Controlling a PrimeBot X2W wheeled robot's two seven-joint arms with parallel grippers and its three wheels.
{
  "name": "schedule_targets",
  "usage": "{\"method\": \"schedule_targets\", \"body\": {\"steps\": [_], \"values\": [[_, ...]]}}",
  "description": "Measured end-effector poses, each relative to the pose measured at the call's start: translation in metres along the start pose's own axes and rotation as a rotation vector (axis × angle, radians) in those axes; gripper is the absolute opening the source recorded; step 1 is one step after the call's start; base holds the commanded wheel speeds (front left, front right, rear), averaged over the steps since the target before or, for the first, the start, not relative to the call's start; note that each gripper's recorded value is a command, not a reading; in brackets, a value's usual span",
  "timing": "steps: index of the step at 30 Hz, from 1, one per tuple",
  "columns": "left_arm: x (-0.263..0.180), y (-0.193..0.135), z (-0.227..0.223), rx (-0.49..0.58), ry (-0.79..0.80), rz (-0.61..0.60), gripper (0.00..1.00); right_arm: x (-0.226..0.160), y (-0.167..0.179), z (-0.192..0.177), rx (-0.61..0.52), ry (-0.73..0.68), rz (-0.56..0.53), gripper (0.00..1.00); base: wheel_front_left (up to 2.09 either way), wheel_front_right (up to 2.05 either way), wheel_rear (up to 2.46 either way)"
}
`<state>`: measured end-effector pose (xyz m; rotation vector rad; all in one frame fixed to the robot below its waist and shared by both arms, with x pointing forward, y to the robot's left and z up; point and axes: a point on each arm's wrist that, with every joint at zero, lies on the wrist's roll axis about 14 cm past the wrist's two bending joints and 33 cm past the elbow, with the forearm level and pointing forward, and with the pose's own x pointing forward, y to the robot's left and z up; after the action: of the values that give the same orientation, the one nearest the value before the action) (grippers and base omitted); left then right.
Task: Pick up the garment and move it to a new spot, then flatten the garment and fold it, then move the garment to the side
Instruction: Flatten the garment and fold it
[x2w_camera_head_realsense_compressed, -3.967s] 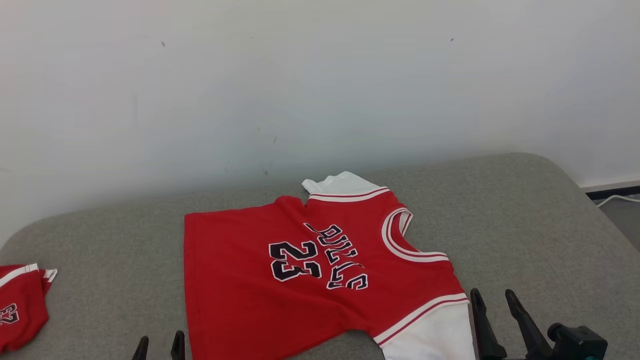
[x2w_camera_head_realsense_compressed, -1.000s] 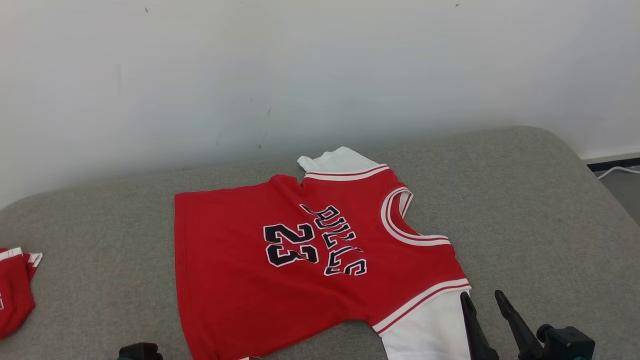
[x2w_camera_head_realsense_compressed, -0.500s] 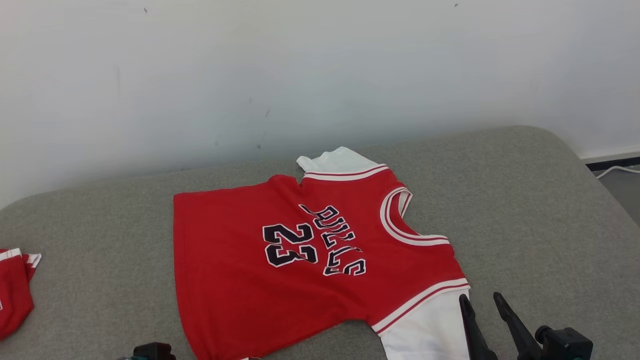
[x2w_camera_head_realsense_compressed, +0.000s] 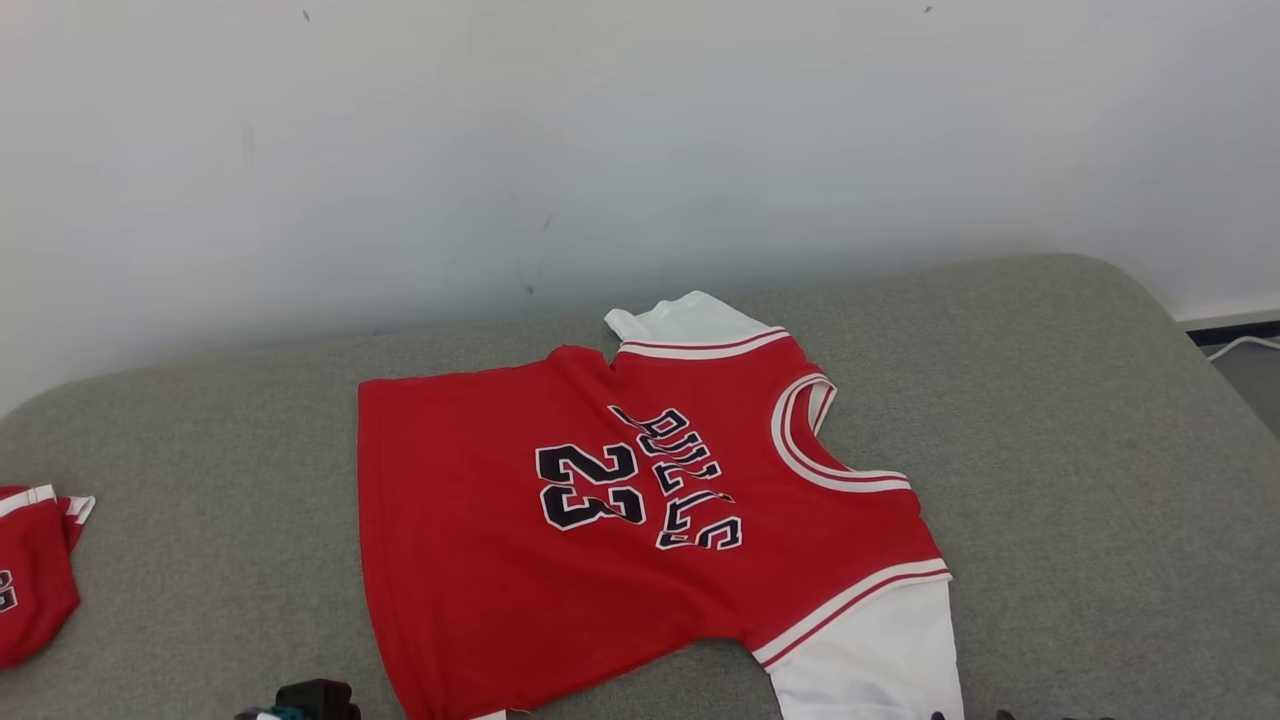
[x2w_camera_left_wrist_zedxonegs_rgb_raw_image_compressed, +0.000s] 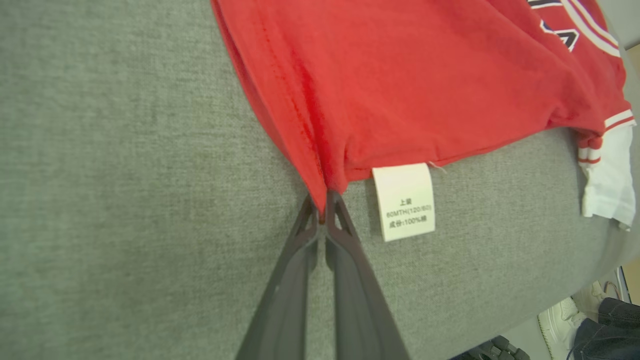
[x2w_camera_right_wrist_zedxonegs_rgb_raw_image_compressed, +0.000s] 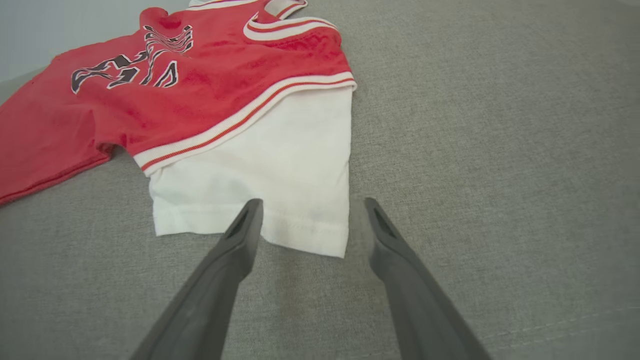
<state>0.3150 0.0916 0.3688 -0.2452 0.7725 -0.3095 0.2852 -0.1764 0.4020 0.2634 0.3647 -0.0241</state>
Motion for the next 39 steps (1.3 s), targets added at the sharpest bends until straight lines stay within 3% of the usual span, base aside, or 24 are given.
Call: {"method": "schedule_targets", "body": {"steps": [7, 18, 19, 21, 23, 26, 27, 28, 29, 39], "values": [[0.002, 0.001, -0.001, -0.005, 0.006, 0.006, 0.0, 0.009, -0.016, -0.011, 0.022, 0.075, -0.062, 1.0, 0.0, 0.0, 0.0], [0.003, 0.0, -0.004, -0.009, 0.018, 0.003, 0.0, 0.017, -0.011, -0.038, 0.042, 0.201, -0.068, 1.0, 0.0, 0.0, 0.0], [0.003, 0.0, -0.004, -0.009, 0.02, 0.003, 0.0, 0.017, -0.012, -0.04, 0.042, 0.21, -0.07, 0.96, 0.0, 0.0, 0.0], [0.004, 0.0, -0.004, -0.01, 0.021, 0.003, 0.0, 0.017, -0.013, -0.041, 0.042, 0.217, -0.073, 0.73, 0.0, 0.0, 0.0], [0.004, 0.0, -0.005, -0.011, 0.022, 0.003, 0.0, 0.019, -0.014, -0.041, 0.049, 0.219, -0.078, 0.67, 0.0, 0.0, 0.0], [0.004, 0.0, -0.005, -0.011, 0.024, 0.003, 0.0, 0.02, -0.016, -0.041, 0.057, 0.219, -0.081, 0.32, 0.0, 0.0, 0.0], [0.004, 0.0, -0.005, -0.011, 0.024, 0.003, 0.0, 0.02, -0.016, -0.04, 0.058, 0.218, -0.083, 0.32, 0.0, 0.0, 0.0], [0.004, 0.0, -0.005, -0.011, 0.025, 0.003, 0.0, 0.021, -0.016, -0.04, 0.059, 0.215, -0.082, 0.11, 0.0, 0.0, 0.0], [0.005, 0.0, -0.005, -0.011, 0.025, 0.003, 0.0, 0.022, -0.016, -0.039, 0.059, 0.213, -0.08, 0.0, 0.0, 0.0, 0.0], [0.004, 0.002, 0.0, -0.02, 0.008, 0.012, 0.0, 0.024, -0.018, -0.031, 0.097, 0.174, -0.085, 0.0, 0.0, 0.0, 0.0]]}}
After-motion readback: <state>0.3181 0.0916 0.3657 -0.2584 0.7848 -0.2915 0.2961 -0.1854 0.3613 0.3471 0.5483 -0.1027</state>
